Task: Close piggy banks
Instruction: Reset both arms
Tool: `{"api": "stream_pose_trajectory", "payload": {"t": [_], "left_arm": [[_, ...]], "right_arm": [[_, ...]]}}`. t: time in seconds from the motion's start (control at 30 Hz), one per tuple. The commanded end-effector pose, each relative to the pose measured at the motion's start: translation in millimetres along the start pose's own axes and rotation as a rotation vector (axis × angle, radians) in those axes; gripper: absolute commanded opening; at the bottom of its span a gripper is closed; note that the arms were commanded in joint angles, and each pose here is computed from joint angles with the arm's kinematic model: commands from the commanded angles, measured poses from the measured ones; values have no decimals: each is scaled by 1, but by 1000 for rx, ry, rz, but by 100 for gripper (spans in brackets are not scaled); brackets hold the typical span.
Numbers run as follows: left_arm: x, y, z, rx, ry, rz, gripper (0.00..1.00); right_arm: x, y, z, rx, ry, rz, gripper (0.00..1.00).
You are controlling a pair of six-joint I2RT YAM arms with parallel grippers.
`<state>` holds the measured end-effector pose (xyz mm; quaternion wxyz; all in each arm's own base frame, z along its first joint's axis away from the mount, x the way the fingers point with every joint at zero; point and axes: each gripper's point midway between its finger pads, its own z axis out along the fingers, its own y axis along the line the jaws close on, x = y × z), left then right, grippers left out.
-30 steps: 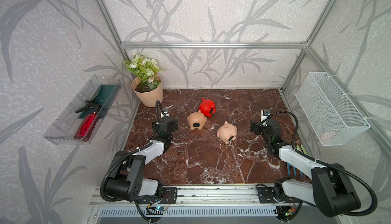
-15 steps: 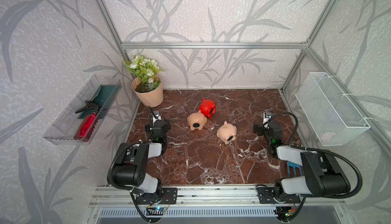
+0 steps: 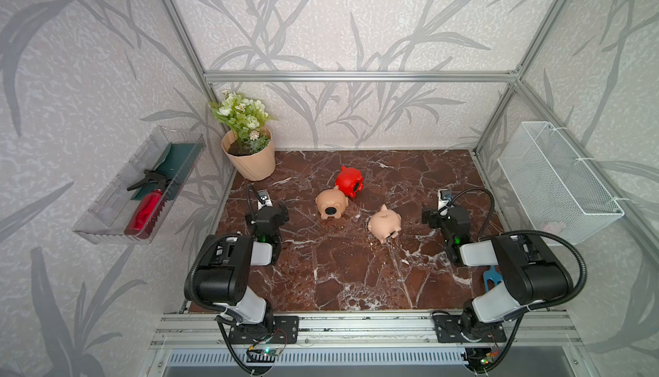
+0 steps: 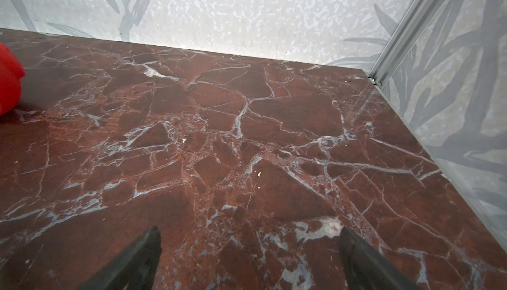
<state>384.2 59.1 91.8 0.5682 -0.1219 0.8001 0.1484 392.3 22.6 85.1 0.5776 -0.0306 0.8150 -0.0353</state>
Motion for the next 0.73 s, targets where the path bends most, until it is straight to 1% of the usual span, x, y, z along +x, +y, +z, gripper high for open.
{"api": "stream_pose_trajectory", "payload": {"t": [0.0, 0.7], "left_arm": [[-9, 0, -1, 0, -35, -33, 100], [-9, 0, 0, 3, -33, -34, 99]], "right_arm": [[-10, 2, 1, -7, -35, -10, 99], [-11, 6, 2, -9, -35, -26, 99]]}}
